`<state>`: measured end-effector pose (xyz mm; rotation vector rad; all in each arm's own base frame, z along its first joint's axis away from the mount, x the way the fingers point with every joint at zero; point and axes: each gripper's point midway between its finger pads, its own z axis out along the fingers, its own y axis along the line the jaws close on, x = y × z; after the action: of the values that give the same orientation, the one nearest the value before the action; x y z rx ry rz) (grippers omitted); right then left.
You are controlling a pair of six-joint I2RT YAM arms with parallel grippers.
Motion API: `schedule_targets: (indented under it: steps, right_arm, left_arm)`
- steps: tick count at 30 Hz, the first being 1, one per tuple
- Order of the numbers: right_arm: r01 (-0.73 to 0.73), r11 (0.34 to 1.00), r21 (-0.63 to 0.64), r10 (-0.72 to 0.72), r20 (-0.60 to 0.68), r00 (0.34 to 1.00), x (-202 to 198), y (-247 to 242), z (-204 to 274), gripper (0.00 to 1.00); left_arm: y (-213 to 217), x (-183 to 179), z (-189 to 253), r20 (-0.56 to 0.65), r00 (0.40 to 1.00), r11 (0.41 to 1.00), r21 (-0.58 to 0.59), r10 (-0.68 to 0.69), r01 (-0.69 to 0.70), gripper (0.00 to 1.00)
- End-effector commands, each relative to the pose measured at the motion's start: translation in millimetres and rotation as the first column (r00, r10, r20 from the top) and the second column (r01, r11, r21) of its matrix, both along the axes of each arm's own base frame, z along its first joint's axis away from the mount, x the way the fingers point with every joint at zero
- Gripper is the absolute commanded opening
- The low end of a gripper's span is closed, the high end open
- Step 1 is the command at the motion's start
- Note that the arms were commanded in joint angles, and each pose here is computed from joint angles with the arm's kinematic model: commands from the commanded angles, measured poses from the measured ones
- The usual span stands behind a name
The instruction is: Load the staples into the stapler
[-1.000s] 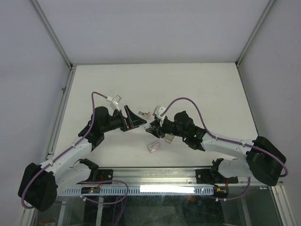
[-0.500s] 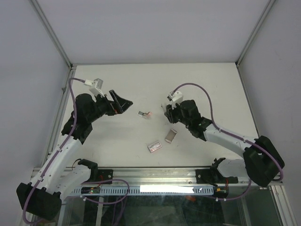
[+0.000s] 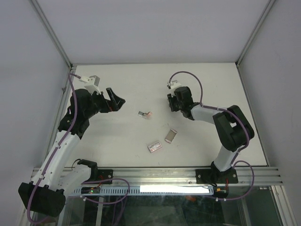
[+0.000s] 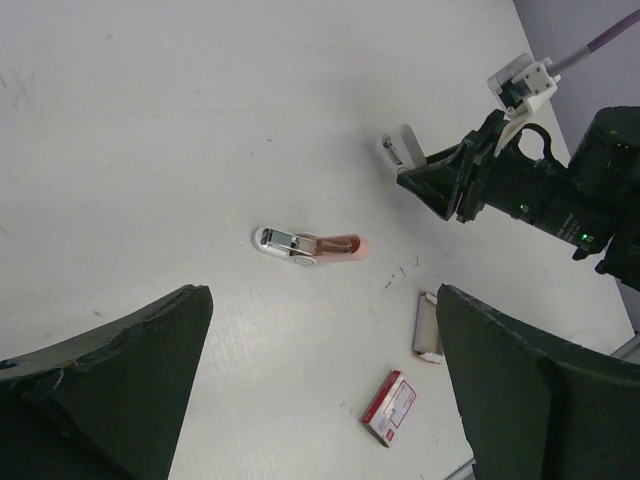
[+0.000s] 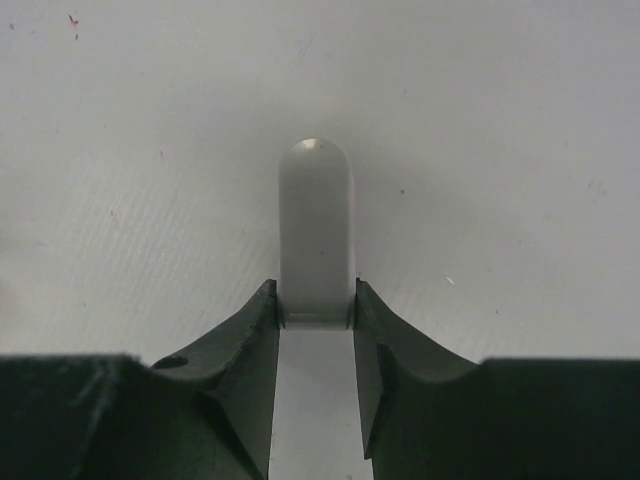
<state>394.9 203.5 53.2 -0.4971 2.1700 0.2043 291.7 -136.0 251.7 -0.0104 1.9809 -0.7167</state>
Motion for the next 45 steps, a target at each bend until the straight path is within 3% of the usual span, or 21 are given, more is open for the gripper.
schedule_targets:
  steps: [1, 7, 16, 28, 45]
  right_arm:
    - [-0.081, 0.997, 0.016, 0.079, 0.093, 0.993, 21.7, 19.5, 25.9, 0.0]
    - [-0.04, 0.998, -0.037, 0.041, 0.01, 0.999, 22.0, 12.0, 11.7, 0.03]
    - [-0.006, 0.998, -0.056, 0.003, -0.047, 0.999, 18.0, 6.9, 2.9, 0.34]
    - [0.0, 1.0, 0.002, 0.0, 0.058, 0.998, 20.3, 6.7, 55.9, 0.34]
    - [0.004, 1.0, 0.024, -0.006, 0.099, 0.995, 11.9, -0.4, 56.4, 0.34]
  left_arm:
    - [10.4, 5.9, 8.1, 0.056, 0.998, 0.999, 0.038, 0.03, -0.032, 0.99]
    - [10.7, 6.1, 6.1, 0.052, 0.998, 0.999, 0.037, 0.031, -0.033, 0.99]
    - [12.5, 5.7, 3.5, 0.05, 0.998, 0.999, 0.037, 0.036, -0.038, 0.99]
    - [14.0, 3.4, 4.7, 0.058, 0.997, 0.999, 0.027, 0.043, -0.045, 0.99]
    - [12.0, -0.1, 0.2, 0.036, 0.998, 0.999, -0.012, 0.051, -0.051, 0.99]
